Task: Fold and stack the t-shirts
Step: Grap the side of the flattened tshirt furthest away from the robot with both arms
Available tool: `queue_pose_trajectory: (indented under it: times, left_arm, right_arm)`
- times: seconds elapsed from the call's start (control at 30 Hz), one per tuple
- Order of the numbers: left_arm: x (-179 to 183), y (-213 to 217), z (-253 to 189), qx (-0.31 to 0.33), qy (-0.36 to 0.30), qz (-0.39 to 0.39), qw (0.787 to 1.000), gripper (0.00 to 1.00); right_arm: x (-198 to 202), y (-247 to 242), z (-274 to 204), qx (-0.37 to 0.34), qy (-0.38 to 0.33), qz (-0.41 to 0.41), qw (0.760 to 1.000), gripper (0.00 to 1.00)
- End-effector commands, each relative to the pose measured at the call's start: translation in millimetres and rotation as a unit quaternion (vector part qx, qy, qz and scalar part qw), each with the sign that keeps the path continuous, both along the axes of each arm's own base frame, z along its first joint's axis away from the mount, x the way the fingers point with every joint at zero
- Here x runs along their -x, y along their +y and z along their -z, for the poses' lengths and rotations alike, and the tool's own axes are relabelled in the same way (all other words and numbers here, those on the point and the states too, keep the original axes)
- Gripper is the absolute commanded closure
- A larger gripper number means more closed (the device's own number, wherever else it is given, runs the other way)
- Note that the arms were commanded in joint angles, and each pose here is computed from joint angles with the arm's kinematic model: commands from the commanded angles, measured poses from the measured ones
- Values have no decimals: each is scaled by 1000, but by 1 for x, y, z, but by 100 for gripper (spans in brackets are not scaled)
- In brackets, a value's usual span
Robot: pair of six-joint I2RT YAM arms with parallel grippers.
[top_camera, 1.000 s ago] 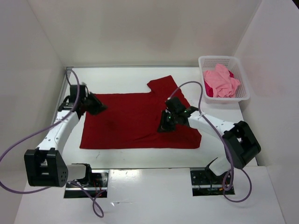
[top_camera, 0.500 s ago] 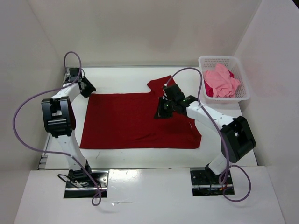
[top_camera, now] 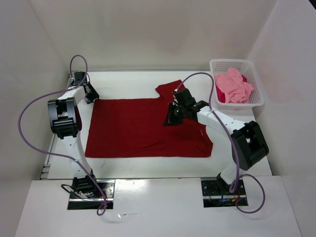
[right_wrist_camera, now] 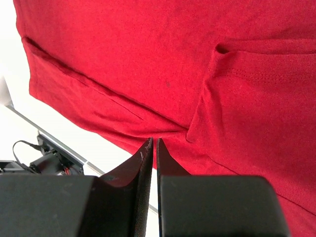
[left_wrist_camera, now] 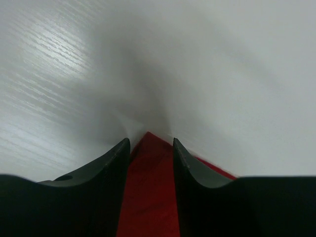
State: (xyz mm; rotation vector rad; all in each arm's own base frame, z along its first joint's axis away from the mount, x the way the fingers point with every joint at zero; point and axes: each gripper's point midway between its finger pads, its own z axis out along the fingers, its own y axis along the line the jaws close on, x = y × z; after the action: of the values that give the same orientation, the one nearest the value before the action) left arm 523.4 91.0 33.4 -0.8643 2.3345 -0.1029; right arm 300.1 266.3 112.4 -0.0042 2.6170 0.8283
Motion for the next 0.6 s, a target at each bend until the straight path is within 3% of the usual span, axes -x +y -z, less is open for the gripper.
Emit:
queue_pose_trajectory:
  times: [0.0, 0.13, 0.23, 0.37, 0.47, 0.57]
  left_arm:
    - [-8, 5, -2, -19, -3, 15, 1000, 54]
    - [-7, 0, -1, -21, 2, 23, 1000, 56]
    - [-4, -3, 9, -16, 8, 26, 999, 66]
    - [-3, -5, 0, -11, -6, 26, 1000, 81]
    - [-5, -7, -10, -9, -20, 29, 999, 86]
    - [-6, -9, -22, -6, -37, 28, 999, 93]
  right_arm:
    - [-10, 4, -2, -8, -16, -7, 1000, 90]
    - [-12, 5, -5, -10, -20, -7, 1000, 90]
    - [-19, 5, -10, -14, -26, -2, 1000, 90]
    - [-53, -2, -20, -12, -47, 23, 999, 87]
    - [-88, -8, -36, -20, -70, 43, 996, 87]
    - [-129, -18, -40, -5, -96, 70, 993, 77]
